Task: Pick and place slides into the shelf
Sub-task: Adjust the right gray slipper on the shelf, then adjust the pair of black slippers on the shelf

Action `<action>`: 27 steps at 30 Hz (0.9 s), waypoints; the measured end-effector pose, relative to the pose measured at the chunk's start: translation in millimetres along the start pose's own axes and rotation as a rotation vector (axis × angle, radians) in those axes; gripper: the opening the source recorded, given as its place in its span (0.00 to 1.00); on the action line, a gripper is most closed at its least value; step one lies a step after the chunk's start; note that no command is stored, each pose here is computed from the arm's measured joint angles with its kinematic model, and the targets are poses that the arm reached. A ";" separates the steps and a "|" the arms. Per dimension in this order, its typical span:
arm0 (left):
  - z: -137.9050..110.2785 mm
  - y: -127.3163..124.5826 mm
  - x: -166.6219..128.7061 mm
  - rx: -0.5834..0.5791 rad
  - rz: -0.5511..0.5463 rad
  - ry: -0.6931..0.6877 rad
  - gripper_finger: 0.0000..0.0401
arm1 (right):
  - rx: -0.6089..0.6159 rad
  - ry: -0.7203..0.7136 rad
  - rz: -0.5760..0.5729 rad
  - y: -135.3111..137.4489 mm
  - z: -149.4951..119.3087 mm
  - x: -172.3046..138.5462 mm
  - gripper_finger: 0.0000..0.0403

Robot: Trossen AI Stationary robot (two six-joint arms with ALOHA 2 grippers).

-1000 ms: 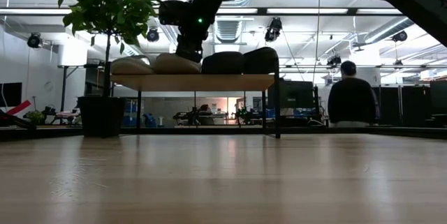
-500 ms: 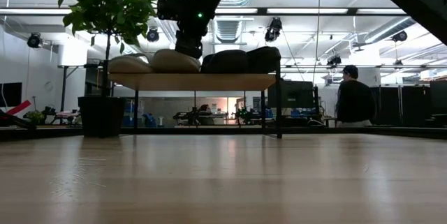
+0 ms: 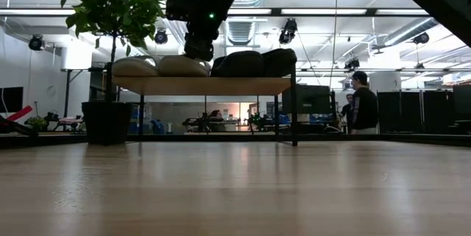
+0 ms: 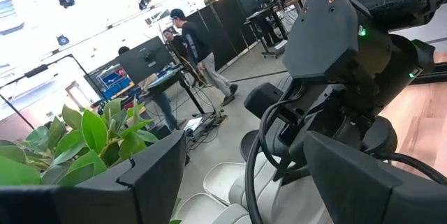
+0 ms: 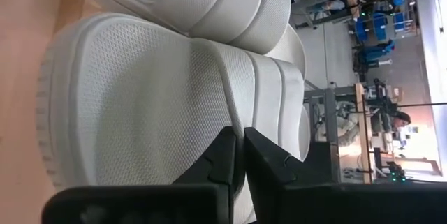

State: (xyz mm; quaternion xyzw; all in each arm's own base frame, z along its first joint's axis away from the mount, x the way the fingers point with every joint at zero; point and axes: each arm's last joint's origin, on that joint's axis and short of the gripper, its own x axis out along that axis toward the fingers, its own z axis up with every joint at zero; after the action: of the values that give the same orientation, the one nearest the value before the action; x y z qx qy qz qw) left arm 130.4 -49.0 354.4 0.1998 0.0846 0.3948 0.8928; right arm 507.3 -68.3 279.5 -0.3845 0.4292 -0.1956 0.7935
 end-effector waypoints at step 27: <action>0.5 0.3 -0.1 -0.006 0.000 -0.001 0.68 | 0.058 0.029 0.079 -48.0 -22.2 -57.3 0.46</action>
State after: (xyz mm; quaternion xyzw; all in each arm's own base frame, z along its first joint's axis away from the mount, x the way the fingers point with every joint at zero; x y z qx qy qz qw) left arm 130.3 -48.9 355.0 0.1974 0.0828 0.3949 0.8934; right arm 458.0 -71.6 339.8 -0.3412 0.4498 -0.1821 0.8050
